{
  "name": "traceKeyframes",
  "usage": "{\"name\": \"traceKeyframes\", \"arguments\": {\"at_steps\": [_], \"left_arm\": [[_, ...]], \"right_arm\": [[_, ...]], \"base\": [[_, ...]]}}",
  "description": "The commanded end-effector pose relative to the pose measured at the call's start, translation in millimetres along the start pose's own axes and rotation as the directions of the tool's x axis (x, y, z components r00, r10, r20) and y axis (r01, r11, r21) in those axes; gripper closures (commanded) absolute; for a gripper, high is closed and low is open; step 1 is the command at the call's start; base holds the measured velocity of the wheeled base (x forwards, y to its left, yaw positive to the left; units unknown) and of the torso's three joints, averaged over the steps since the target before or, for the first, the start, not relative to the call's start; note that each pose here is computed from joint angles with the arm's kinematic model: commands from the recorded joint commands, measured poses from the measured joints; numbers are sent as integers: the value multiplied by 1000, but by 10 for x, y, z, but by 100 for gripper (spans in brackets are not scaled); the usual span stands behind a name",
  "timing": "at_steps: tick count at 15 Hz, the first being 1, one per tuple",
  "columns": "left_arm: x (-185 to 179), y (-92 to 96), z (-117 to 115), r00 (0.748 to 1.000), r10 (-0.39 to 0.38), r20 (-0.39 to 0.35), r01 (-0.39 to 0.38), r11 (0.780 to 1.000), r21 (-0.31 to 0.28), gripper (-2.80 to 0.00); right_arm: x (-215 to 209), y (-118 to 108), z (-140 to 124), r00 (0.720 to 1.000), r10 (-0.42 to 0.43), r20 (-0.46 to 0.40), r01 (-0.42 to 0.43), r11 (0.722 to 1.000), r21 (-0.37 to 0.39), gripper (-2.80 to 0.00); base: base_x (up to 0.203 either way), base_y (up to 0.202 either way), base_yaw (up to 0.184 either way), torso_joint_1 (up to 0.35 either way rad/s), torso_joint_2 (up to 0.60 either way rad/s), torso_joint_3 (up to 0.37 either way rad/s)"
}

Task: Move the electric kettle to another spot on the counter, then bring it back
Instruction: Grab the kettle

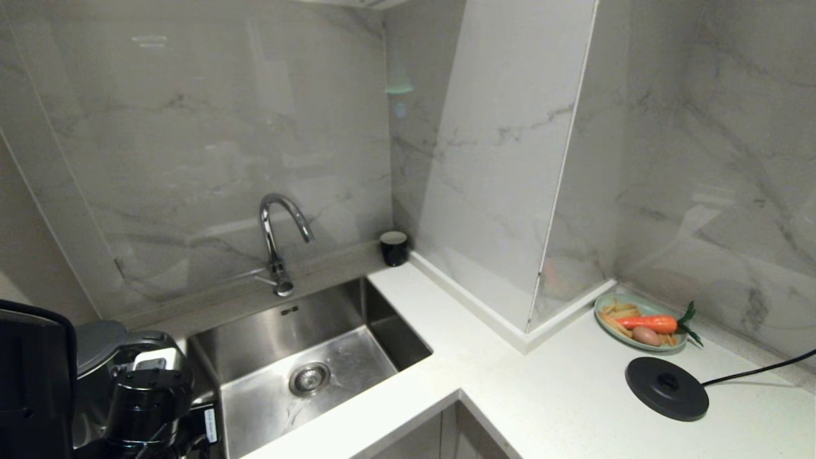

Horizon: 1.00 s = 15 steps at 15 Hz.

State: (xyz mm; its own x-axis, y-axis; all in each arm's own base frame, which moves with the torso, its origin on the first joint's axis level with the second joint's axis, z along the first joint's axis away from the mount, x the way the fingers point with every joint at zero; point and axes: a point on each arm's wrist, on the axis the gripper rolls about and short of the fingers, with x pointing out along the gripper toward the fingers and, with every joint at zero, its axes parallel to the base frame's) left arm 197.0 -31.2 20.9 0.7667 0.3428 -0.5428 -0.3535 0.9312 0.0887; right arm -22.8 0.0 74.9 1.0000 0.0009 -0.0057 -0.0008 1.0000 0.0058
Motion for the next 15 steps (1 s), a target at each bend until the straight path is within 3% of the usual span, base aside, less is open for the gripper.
{"name": "traceKeyframes", "arguments": {"at_steps": [1, 3, 8, 15], "left_arm": [[105, 41, 3, 1000, 12, -19, -12, 1000, -16, -280], [132, 72, 7, 999, -11, -33, 11, 1000, -11, -280], [354, 106, 128, 1000, 29, 0, -29, 999, -22, -280], [671, 99, 239, 1000, 15, 23, -14, 1000, -13, -280]], "right_arm": [[1, 0, 0, 1000, 1, -2, -1, 1000, 0, 0], [1, 0, 0, 1000, 1, -2, -1, 1000, 0, 0], [1, 0, 0, 1000, -1, -2, 1, 1000, 0, 0], [1, 0, 0, 1000, 1, -2, -1, 1000, 0, 0]], "base": [[0, 0, 0, 0, 0, 0], [0, 0, 0, 0, 0, 0], [0, 0, 0, 0, 0, 0], [0, 0, 0, 0, 0, 0]]}}
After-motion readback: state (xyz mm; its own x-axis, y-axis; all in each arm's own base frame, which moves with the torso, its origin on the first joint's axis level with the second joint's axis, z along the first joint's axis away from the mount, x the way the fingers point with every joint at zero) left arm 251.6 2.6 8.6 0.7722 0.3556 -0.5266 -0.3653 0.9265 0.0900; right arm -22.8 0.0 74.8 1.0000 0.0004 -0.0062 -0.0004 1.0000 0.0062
